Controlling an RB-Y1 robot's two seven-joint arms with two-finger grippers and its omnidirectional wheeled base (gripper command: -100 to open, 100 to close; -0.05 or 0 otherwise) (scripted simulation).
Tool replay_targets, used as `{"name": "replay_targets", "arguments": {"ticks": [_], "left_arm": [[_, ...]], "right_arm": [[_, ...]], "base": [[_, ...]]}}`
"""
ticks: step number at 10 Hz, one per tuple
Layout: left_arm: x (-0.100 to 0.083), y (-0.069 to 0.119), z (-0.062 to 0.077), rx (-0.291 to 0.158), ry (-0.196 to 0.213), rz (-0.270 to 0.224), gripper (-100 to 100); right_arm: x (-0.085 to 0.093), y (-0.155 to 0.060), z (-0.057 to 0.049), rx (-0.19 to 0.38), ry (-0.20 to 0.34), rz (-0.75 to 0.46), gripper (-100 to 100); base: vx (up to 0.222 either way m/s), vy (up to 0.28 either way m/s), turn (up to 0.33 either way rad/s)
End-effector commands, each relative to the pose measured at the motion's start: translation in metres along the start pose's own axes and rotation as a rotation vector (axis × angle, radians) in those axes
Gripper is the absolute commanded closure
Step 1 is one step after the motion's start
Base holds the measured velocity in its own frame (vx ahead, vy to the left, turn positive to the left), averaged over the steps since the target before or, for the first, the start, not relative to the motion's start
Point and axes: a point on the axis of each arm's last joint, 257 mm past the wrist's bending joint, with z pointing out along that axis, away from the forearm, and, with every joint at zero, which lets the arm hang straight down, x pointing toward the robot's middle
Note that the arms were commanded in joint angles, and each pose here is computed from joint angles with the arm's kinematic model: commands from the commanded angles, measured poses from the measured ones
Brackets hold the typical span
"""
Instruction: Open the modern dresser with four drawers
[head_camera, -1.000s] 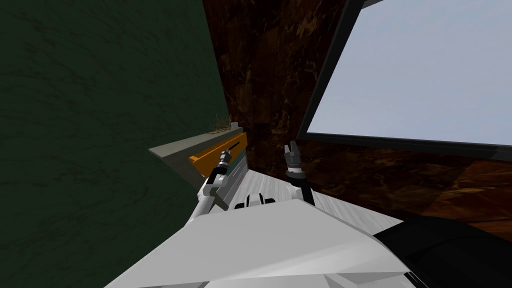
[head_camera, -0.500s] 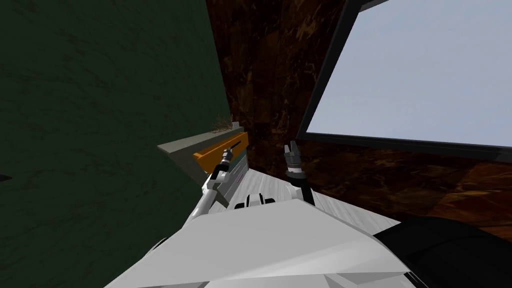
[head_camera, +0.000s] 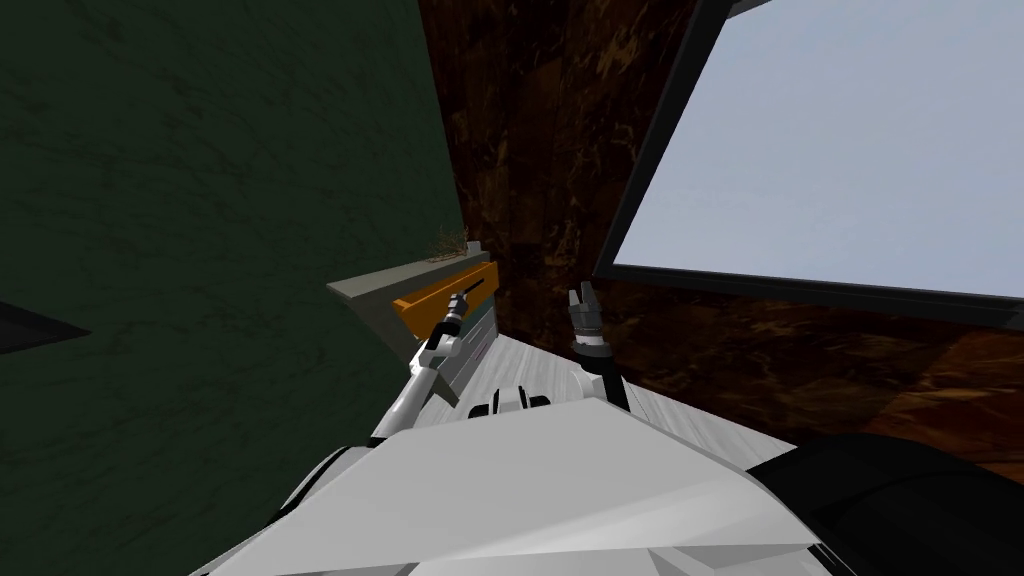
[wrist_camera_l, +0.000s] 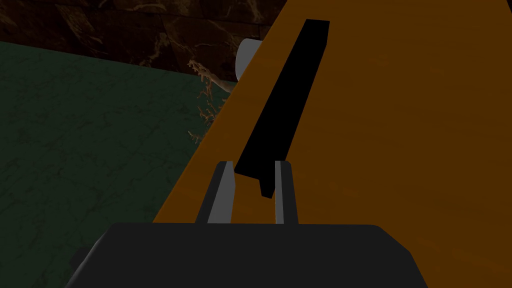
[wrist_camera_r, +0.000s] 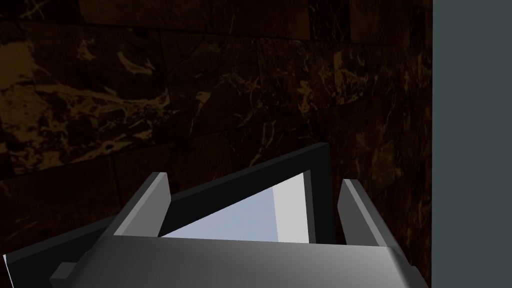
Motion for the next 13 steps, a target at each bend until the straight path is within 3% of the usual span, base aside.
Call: {"name": "replay_targets", "arguments": {"ticks": [1, 3, 5, 6, 7, 10, 11, 13], "left_arm": [[0.003, 0.005, 0.013, -0.006, 0.015, -0.004, 100], [0.004, 0.005, 0.029, -0.009, 0.019, 0.004, 100], [-0.005, 0.027, 0.024, -0.053, 0.002, 0.008, 100], [0.001, 0.008, 0.041, -0.012, 0.022, 0.006, 100], [0.003, 0.005, 0.050, -0.008, 0.026, 0.011, 100], [-0.007, 0.025, 0.051, -0.052, 0.008, 0.019, 100], [-0.004, 0.007, 0.066, -0.013, 0.021, 0.020, 100], [-0.002, 0.000, 0.080, -0.008, 0.025, 0.028, 100]], "right_arm": [[0.000, 0.000, 0.000, 0.000, 0.000, 0.000, 0], [0.000, 0.000, 0.000, 0.000, 0.000, 0.000, 0], [0.000, 0.000, 0.000, 0.000, 0.000, 0.000, 0], [0.000, 0.000, 0.000, 0.000, 0.000, 0.000, 0], [0.000, 0.000, 0.000, 0.000, 0.000, 0.000, 0], [0.000, 0.000, 0.000, 0.000, 0.000, 0.000, 0], [0.000, 0.000, 0.000, 0.000, 0.000, 0.000, 0], [0.000, 0.000, 0.000, 0.000, 0.000, 0.000, 0]], "base": [[-0.088, -0.038, 0.136], [-0.090, -0.047, 0.053], [-0.004, 0.002, -0.017], [-0.105, -0.034, 0.132], [-0.111, -0.055, 0.086], [-0.017, -0.011, -0.007], [-0.094, -0.018, 0.099], [-0.078, -0.047, 0.058]]}}
